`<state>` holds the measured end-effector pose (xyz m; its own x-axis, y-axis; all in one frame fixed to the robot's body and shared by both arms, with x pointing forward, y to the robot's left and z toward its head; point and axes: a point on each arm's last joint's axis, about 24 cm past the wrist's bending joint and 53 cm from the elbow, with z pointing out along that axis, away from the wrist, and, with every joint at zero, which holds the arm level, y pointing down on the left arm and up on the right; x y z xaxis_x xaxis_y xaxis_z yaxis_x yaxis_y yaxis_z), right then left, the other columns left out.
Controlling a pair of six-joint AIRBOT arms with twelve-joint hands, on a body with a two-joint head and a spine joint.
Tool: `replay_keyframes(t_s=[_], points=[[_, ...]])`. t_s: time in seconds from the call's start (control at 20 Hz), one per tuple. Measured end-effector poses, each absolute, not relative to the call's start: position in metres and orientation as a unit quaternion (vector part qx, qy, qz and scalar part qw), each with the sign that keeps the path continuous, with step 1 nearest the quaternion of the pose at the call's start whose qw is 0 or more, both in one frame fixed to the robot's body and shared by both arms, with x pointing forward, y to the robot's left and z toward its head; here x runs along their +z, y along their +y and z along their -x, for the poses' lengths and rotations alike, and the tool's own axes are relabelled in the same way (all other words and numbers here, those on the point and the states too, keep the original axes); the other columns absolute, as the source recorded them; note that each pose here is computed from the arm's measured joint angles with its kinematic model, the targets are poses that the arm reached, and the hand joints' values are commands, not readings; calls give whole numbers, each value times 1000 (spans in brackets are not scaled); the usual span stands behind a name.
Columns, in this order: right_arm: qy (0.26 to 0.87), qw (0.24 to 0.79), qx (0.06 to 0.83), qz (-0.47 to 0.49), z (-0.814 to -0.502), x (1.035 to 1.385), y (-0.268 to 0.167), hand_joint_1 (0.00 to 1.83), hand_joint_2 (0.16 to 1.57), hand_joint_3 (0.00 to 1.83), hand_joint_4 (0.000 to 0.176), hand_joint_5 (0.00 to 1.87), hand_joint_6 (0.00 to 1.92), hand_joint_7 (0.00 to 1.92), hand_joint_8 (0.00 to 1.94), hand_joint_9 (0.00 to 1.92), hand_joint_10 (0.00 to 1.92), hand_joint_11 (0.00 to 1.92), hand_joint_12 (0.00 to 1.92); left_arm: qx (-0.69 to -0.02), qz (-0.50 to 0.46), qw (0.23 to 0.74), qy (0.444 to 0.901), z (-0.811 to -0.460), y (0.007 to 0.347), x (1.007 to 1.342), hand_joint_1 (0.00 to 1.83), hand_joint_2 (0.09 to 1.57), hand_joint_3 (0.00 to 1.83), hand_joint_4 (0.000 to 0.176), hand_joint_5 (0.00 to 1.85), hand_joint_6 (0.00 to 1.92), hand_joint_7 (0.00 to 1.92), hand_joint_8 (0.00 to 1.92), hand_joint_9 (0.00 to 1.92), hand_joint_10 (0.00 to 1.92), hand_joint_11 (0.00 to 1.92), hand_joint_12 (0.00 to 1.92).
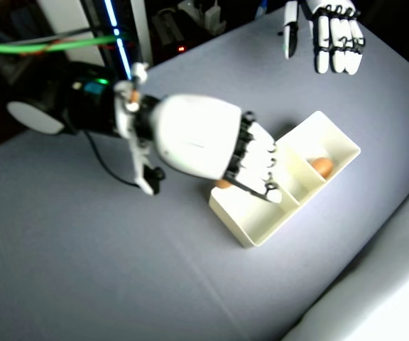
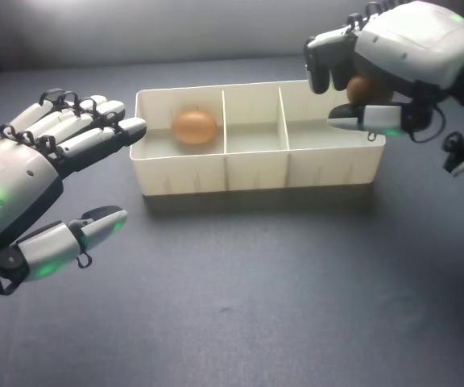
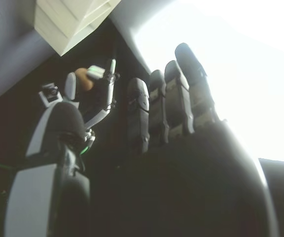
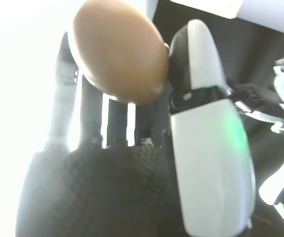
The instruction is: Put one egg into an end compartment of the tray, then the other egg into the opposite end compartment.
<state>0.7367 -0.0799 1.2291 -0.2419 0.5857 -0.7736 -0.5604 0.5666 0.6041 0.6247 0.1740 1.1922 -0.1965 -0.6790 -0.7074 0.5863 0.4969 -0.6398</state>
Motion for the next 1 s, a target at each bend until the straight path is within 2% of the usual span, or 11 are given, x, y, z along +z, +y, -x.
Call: replay_keyframes(t_s=[0.15, 0.3, 0.4, 0.45, 0.5, 0.55, 0.65, 0.7, 0.85, 0.9, 1.0], points=[[651, 606, 457, -26, -757, 1219, -72, 1331, 1252, 2, 0, 656, 1444, 671, 1380, 735, 1519, 603, 1560, -502, 41, 633, 588, -627, 176, 1192, 406, 1378, 1, 120, 223, 2, 92, 1, 1, 0, 0, 11], [664, 594, 451, -44, -767, 1208, -70, 907, 1197, 0, 0, 158, 427, 226, 524, 194, 1097, 54, 1746, -505, 44, 629, 589, -628, 174, 1189, 398, 1387, 2, 101, 218, 1, 76, 0, 0, 0, 0, 0], [668, 591, 450, -43, -766, 1206, -69, 659, 1201, 1, 47, 17, 52, 59, 105, 17, 605, 1, 1317, -507, 44, 628, 588, -627, 173, 1189, 380, 1386, 1, 112, 214, 0, 70, 0, 0, 0, 0, 0], [667, 592, 451, -43, -766, 1206, -69, 438, 1198, 0, 108, 0, 1, 1, 3, 0, 93, 0, 946, -508, 44, 629, 587, -627, 173, 1190, 361, 1390, 2, 118, 211, 2, 74, 1, 0, 0, 0, 0], [666, 590, 453, -45, -765, 1207, -68, 438, 1198, 0, 108, 0, 1, 1, 3, 0, 93, 0, 946, -508, 44, 629, 587, -627, 173, 1190, 361, 1390, 2, 118, 211, 2, 74, 1, 0, 0, 0, 0], [663, 587, 461, -48, -761, 1208, -65, 385, 1211, 8, 99, 0, 0, 0, 0, 0, 18, 0, 399, -508, 45, 630, 586, -627, 174, 1190, 362, 1390, 1, 120, 212, 2, 74, 2, 0, 0, 0, 0], [655, 584, 477, -43, -749, 1215, -55, 328, 1217, 1, 99, 0, 0, 0, 0, 0, 0, 0, 29, -509, 46, 629, 586, -626, 173, 1191, 362, 1385, 0, 117, 215, 3, 77, 3, 0, 0, 0, 0], [645, 589, 486, -32, -738, 1224, -54, 250, 1267, 19, 54, 0, 0, 0, 0, 0, 0, 0, 0, -511, 47, 629, 584, -625, 173, 1191, 363, 1381, 0, 126, 205, 0, 81, 3, 3, 1, 0, 0], [613, 613, 497, -33, -723, 1246, -77, 87, 1273, 16, 103, 0, 0, 0, 0, 0, 0, 0, 0, -508, 50, 631, 585, -623, 178, 1192, 383, 1380, 0, 117, 184, 0, 99, 7, 31, 11, 27, 16], [602, 622, 499, -34, -715, 1251, -89, 62, 1296, 23, 73, 0, 0, 0, 0, 0, 0, 0, 0, -506, 54, 634, 582, -622, 182, 1193, 361, 1383, 0, 125, 116, 0, 56, 1, 14, 3, 41, 30], [592, 630, 500, -39, -700, 1249, -105, 61, 1294, 15, 85, 0, 0, 0, 0, 0, 0, 6, 3, -505, 62, 640, 576, -620, 188, 1196, 352, 1378, 0, 148, 14, 0, 2, 0, 0, 0, 1, 29]])
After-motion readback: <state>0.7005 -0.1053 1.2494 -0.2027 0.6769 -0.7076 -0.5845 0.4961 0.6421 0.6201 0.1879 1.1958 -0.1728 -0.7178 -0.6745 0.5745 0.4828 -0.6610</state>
